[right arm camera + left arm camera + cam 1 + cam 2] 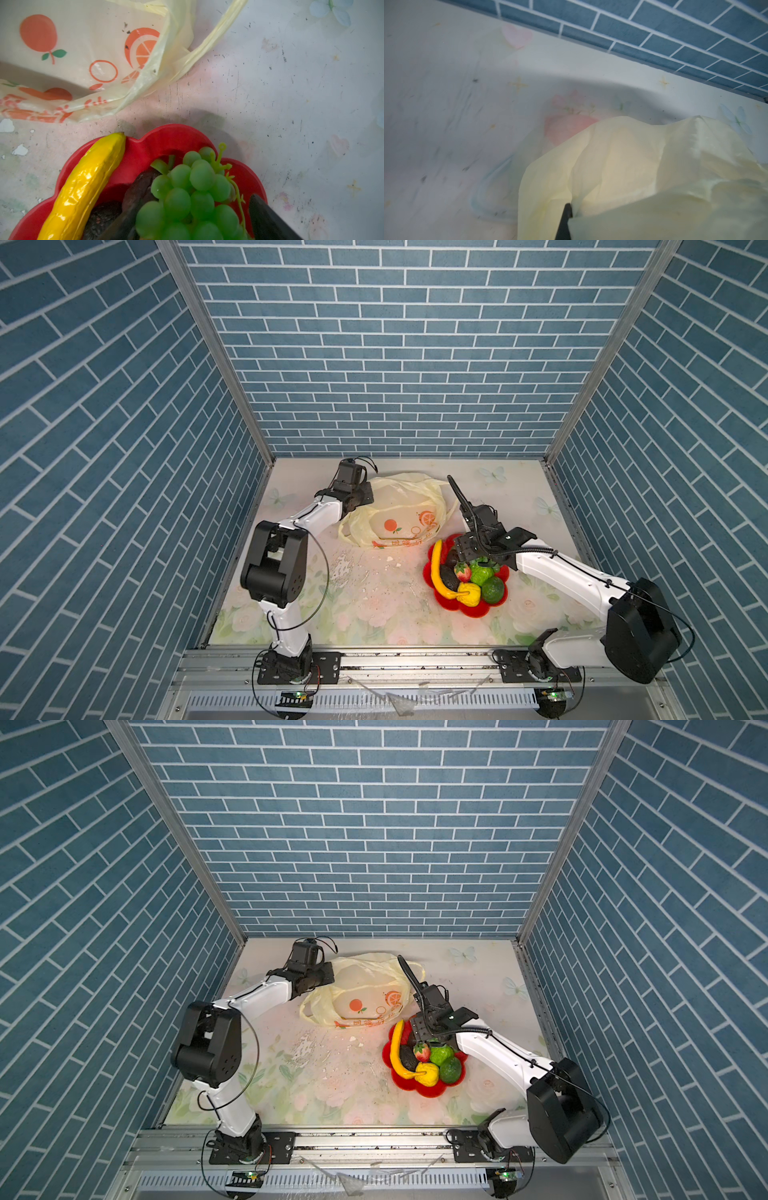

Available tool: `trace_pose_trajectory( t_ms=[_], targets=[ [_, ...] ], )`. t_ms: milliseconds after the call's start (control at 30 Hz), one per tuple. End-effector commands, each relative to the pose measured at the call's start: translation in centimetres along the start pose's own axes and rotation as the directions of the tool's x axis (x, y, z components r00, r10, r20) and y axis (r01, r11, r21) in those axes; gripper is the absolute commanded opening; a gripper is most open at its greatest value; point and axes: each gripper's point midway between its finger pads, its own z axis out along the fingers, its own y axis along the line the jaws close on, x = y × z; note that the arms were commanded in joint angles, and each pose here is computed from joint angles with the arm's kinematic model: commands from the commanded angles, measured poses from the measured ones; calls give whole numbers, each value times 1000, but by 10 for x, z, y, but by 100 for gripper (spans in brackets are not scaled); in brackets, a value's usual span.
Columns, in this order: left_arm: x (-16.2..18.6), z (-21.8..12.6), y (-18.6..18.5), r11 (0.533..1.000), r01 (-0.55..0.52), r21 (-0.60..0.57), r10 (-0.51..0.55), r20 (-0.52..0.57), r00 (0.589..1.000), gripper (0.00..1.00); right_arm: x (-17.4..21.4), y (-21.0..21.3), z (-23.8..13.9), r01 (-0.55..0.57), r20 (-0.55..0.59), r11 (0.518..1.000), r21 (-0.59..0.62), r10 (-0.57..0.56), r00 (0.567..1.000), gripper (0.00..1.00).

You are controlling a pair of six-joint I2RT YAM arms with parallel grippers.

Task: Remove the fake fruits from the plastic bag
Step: 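Lower the grapes into the plate while the left gripper pushes the bag away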

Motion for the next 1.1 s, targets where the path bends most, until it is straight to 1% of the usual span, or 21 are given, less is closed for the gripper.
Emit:
trace_pose_trajectory(
  t_ms=[0, 133, 300, 367, 500, 600, 700, 800, 867, 933, 1000, 1067],
  targets=[
    [0, 20, -24, 994, -105, 21, 106, -63, 992, 0, 6, -3, -3, -72, 5, 997, -16, 72, 997, 82],
    [-13, 51, -55, 979, -191, 69, 196, -69, 978, 0, 4, -5, -3, -116, 10, 993, -34, 116, 993, 82],
    [-16, 80, -78, 960, -245, 135, 256, -79, 963, 0, 3, -10, -5, -169, 14, 985, -38, 169, 985, 82],
    [-16, 89, -85, 950, -274, 149, 288, -76, 955, 2, 2, -12, -5, -188, 16, 981, -42, 189, 982, 83],
    [-17, 103, -87, 937, -316, 146, 329, -75, 941, 5, 0, -14, -5, -227, 17, 972, -55, 228, 974, 83],
    [-23, 110, -87, 924, -357, 134, 367, -60, 928, 8, -1, -18, -7, -264, 19, 963, -56, 265, 964, 86],
    [-28, 113, -85, 915, -387, 110, 395, -61, 917, 14, -4, -24, -13, -309, 25, 949, -56, 311, 950, 87],
    [-31, 113, -85, 912, -397, 100, 405, -68, 912, 25, -6, -29, -24, -361, 42, 929, -76, 365, 930, 89],
    [-33, 110, -86, 912, -397, 100, 405, -71, 912, 32, -7, -29, -29, -394, 48, 913, -107, 400, 915, 91],
    [-34, 106, -87, 913, -395, 102, 403, -75, 912, 42, -8, -33, -34, -436, 52, 888, -142, 447, 893, 91],
    [-35, 101, -87, 914, -393, 104, 402, -82, 912, 48, -7, -34, -37, -461, 57, 870, -173, 476, 877, 91],
    [-34, 96, -85, 919, -383, 94, 391, -100, 915, 58, -1, -42, -40, -505, 60, 848, -160, 519, 853, 91]
  ],
)
